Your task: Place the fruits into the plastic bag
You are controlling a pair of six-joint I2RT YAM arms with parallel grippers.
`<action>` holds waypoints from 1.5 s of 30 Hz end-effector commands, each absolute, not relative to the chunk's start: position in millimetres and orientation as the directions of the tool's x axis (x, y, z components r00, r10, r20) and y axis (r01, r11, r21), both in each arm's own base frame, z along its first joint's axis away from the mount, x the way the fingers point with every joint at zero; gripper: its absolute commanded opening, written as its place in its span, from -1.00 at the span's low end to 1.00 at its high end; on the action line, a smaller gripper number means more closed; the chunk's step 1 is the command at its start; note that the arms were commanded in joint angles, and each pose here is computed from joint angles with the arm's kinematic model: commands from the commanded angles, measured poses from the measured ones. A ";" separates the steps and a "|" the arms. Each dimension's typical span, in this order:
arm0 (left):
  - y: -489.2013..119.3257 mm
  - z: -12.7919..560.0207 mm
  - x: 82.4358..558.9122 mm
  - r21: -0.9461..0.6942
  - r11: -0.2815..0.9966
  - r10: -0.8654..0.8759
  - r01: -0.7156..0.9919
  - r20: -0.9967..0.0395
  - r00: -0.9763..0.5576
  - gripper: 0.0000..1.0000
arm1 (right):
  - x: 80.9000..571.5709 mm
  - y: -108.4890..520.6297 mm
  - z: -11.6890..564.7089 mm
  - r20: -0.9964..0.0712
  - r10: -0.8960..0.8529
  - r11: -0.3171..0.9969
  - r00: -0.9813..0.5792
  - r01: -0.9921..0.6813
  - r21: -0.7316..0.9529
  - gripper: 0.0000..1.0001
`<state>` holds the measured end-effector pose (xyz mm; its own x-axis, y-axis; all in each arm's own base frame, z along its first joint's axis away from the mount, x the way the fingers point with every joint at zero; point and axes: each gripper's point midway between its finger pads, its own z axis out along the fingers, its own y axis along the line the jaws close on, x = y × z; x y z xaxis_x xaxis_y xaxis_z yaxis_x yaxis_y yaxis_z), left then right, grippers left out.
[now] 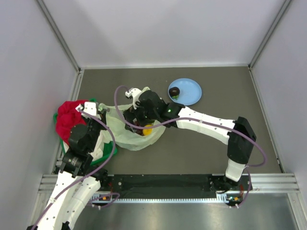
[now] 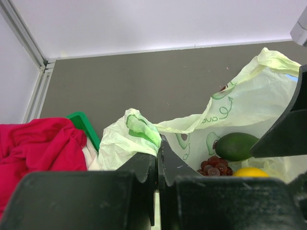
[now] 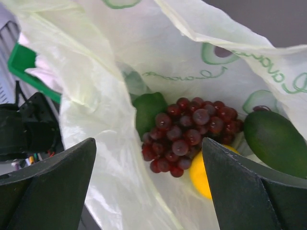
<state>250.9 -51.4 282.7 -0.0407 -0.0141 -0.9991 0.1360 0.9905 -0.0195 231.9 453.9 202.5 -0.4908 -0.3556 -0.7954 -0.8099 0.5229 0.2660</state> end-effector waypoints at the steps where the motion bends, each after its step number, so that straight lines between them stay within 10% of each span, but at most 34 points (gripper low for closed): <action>1: -51.0 296.8 251.5 -0.034 0.990 -0.035 0.135 -0.999 0.010 -1.00 | 214.5 478.1 258.4 -0.860 -0.280 0.410 -0.428 -0.863 0.296 0.80; 24: -51.7 296.1 251.9 -0.034 0.990 -0.036 0.138 -0.999 0.007 -1.00 | 220.2 390.2 385.4 -0.972 -0.078 0.553 -0.219 -0.821 0.141 0.76; 45: -53.1 295.8 252.5 -0.032 0.989 -0.033 0.145 -0.999 0.004 -1.00 | 365.4 262.1 313.3 -0.915 0.003 0.829 -0.404 -0.511 0.229 0.69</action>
<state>250.9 -52.0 282.6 -0.0411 -0.0139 -0.9991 0.1394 0.9900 -0.0195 343.0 277.1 320.8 -0.3844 -0.0455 -0.9221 -0.5521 0.8118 0.1901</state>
